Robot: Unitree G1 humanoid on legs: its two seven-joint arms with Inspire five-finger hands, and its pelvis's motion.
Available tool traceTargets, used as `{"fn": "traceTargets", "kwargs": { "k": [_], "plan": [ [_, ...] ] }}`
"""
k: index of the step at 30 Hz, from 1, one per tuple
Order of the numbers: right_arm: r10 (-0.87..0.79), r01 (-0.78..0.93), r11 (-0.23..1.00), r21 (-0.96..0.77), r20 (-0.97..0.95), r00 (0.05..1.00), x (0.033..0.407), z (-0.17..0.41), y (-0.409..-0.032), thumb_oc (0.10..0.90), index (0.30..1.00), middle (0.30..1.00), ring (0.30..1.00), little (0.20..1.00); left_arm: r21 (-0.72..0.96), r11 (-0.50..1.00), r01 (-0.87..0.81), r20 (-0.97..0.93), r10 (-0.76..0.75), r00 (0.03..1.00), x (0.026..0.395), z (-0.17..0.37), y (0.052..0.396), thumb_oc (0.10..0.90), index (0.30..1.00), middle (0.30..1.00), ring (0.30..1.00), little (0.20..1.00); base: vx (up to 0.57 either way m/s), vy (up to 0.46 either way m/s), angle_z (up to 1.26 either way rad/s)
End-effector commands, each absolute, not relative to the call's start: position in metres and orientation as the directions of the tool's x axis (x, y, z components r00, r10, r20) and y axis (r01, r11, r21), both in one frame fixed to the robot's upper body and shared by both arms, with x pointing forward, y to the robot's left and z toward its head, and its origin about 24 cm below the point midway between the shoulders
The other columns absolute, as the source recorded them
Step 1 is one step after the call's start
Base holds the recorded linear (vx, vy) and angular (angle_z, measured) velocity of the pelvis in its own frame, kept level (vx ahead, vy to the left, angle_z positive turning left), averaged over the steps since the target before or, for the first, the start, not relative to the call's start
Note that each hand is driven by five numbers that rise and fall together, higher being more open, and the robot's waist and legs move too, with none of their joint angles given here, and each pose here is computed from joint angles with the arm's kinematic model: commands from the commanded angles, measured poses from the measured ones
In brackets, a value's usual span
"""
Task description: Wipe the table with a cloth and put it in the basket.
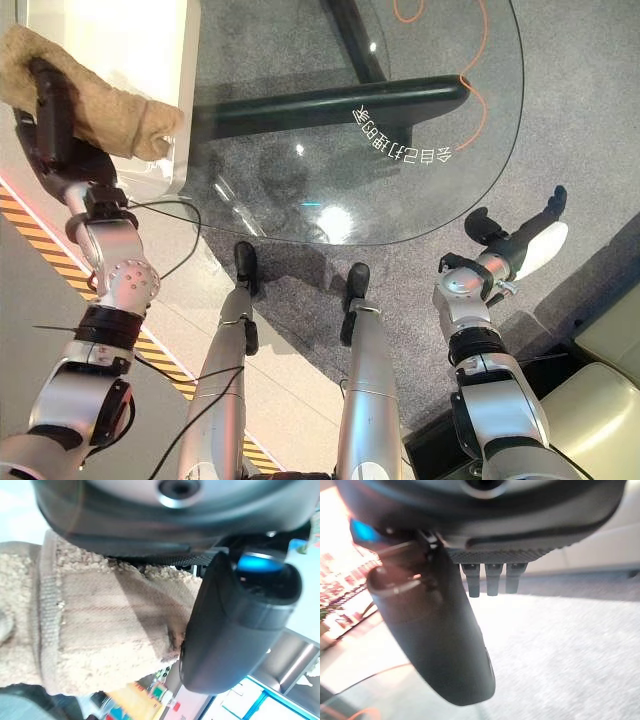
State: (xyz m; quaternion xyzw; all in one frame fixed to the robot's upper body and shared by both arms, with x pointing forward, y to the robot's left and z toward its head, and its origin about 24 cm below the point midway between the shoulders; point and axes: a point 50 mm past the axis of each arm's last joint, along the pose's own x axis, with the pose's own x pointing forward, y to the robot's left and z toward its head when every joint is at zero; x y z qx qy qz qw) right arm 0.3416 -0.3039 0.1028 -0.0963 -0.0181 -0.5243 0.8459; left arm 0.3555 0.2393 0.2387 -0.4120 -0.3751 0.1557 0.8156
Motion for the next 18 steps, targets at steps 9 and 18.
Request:
{"fn": "traceTargets", "kwargs": {
  "k": [9, 18],
  "plan": [
    [-0.923, 0.9, 0.322, -0.294, 0.116, 0.368, 0.317, 0.087, -0.348, 0.8, 0.9, 0.9, 0.9, 0.9, -0.634, 0.773, -0.022, 0.731, 0.608, 0.312, 0.327, 0.331, 0.249, 0.1, 0.3, 0.3, 0.3, 0.2, 0.0, 0.0, 0.0],
    [-0.914, 0.856, 0.347, -0.382, 0.066, 0.4, 0.31, 0.071, -0.353, 0.8, 0.9, 0.9, 0.9, 0.9, -0.502, 0.826, -0.255, 0.758, 0.562, 0.331, 0.34, 0.339, 0.249, 0.1, 0.3, 0.3, 0.3, 0.2, 0.0, 0.0, 0.0]
  ]
}}
